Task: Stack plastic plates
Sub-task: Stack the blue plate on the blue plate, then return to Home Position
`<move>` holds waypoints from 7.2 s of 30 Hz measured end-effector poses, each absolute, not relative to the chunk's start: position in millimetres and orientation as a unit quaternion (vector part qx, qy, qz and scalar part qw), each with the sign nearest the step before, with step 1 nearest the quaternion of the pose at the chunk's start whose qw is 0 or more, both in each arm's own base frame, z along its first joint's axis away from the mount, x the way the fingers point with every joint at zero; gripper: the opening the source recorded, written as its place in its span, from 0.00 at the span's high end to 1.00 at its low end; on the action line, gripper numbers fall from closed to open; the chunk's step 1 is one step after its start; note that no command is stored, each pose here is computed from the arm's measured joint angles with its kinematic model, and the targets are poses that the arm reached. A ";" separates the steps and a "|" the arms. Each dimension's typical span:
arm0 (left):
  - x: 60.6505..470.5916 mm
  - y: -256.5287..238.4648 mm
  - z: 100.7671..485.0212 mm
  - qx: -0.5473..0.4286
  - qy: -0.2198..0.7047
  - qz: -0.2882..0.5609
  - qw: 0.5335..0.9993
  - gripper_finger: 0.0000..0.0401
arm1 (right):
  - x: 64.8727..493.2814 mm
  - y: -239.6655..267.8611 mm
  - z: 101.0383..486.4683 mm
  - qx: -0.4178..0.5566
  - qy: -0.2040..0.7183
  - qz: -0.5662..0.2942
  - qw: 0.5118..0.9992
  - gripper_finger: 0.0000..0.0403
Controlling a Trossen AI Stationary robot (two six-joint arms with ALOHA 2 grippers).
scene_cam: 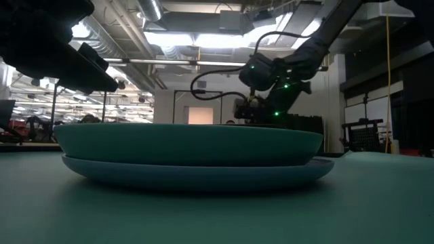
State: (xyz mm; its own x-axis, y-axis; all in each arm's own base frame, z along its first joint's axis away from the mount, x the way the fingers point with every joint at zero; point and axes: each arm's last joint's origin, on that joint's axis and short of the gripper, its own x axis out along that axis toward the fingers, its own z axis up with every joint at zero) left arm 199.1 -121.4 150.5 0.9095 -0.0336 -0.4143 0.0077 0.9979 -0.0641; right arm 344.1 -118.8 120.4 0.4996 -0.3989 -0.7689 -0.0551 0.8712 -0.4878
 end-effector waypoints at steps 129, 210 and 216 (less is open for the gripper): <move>197.9 -66.3 218.4 0.019 0.121 0.087 0.989 0.81 | 211.6 39.0 212.5 -0.030 0.232 0.016 0.972 0.60; 202.7 -38.9 197.0 -0.007 0.187 0.005 0.982 0.94 | 226.8 28.9 232.2 -0.008 0.180 0.002 0.984 0.65; 166.2 -18.8 187.0 -0.035 0.132 0.043 0.990 0.95 | 214.0 7.8 226.7 0.008 0.169 -0.010 0.986 0.83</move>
